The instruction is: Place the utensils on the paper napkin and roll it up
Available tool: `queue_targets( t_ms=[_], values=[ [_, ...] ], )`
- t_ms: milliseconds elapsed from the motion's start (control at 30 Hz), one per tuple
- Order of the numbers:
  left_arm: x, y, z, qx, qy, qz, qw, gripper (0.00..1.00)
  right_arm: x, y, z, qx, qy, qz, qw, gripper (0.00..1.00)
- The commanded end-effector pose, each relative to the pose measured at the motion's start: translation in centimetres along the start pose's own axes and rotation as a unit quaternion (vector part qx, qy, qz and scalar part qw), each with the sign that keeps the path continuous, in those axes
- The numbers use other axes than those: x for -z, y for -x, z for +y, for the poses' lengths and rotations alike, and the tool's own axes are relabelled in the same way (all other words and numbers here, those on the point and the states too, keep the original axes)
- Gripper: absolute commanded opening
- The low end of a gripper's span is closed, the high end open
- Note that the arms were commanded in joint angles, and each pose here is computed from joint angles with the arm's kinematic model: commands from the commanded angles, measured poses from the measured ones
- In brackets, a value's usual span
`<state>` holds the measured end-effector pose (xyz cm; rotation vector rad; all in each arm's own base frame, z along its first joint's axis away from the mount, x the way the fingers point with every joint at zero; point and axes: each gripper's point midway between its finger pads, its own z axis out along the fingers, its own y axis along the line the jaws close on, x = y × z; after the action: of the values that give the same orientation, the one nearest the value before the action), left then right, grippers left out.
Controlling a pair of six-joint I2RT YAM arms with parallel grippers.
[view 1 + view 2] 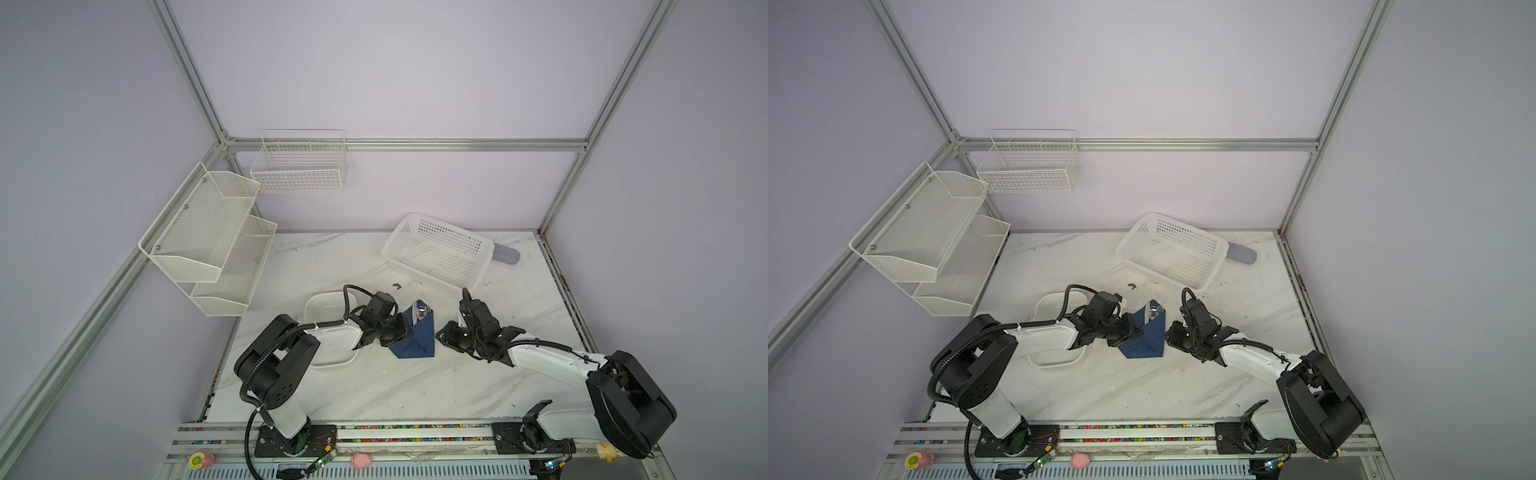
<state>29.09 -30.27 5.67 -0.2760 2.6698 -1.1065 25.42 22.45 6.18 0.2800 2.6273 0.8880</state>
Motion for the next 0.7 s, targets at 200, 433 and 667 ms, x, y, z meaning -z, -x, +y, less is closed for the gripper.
queue_targets(
  t_ms=[200, 433, 667],
  values=[
    [0.7, 0.2, 1.2, -0.036, 0.014, -0.024, 0.999, 0.0, -0.9, -0.5, 0.0, 0.006, 0.004, 0.022, 1.0, 0.21],
    [0.7, 0.0, 3.0, -0.043, 0.039, -0.032, 0.998, 0.0, -0.9, -0.5, 0.5, 0.014, 0.014, 0.025, 0.999, 0.19],
    [0.6, -0.1, 3.6, -0.052, 0.048, -0.033, 0.997, 0.0, -0.8, -0.7, 0.7, 0.017, 0.021, 0.029, 0.999, 0.18]
  ],
)
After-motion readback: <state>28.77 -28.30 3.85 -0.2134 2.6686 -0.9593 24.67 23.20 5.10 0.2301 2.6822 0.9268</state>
